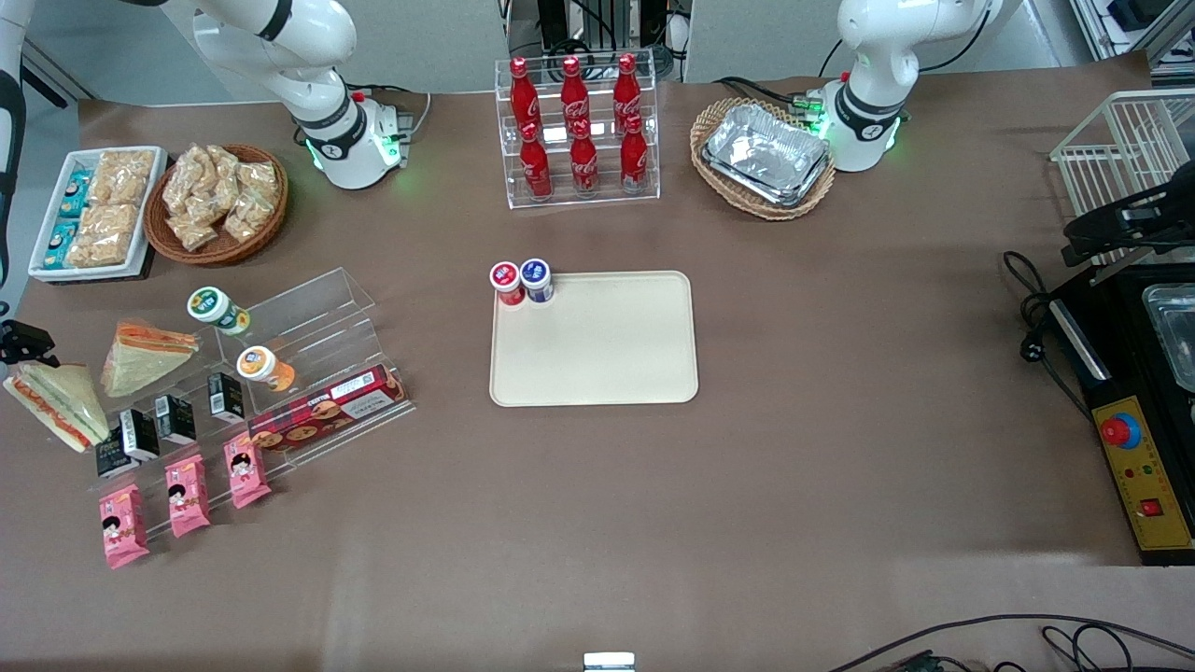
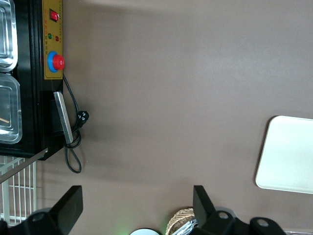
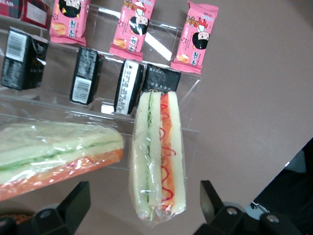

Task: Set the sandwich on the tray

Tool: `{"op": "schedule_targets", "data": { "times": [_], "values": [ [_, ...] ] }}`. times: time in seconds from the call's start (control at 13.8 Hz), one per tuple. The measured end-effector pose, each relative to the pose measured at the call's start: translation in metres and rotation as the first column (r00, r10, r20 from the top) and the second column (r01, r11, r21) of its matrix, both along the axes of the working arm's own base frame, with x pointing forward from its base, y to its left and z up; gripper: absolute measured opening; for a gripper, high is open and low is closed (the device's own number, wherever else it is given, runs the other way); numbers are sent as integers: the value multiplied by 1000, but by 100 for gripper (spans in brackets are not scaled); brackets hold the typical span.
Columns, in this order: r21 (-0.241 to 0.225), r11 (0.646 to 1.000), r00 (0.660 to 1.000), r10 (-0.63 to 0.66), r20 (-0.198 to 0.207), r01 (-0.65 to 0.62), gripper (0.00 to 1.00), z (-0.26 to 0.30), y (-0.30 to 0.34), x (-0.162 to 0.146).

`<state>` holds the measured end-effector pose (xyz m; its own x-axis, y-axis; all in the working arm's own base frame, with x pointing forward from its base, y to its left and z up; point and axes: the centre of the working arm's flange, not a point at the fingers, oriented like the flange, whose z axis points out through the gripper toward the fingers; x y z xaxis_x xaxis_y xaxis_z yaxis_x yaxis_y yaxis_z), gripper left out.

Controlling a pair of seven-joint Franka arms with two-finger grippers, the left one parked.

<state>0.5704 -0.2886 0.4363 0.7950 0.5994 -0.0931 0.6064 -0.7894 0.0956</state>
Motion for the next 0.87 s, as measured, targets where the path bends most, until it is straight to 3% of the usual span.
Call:
{"op": "schedule_targets", "data": {
  "times": [0.36, 0.87],
  "values": [
    [63, 998, 1000, 18, -2, -18, 100, -29, -18, -3],
    [67, 997, 999, 25, -23, -23, 100, -52, -27, -3]
  ]
}}
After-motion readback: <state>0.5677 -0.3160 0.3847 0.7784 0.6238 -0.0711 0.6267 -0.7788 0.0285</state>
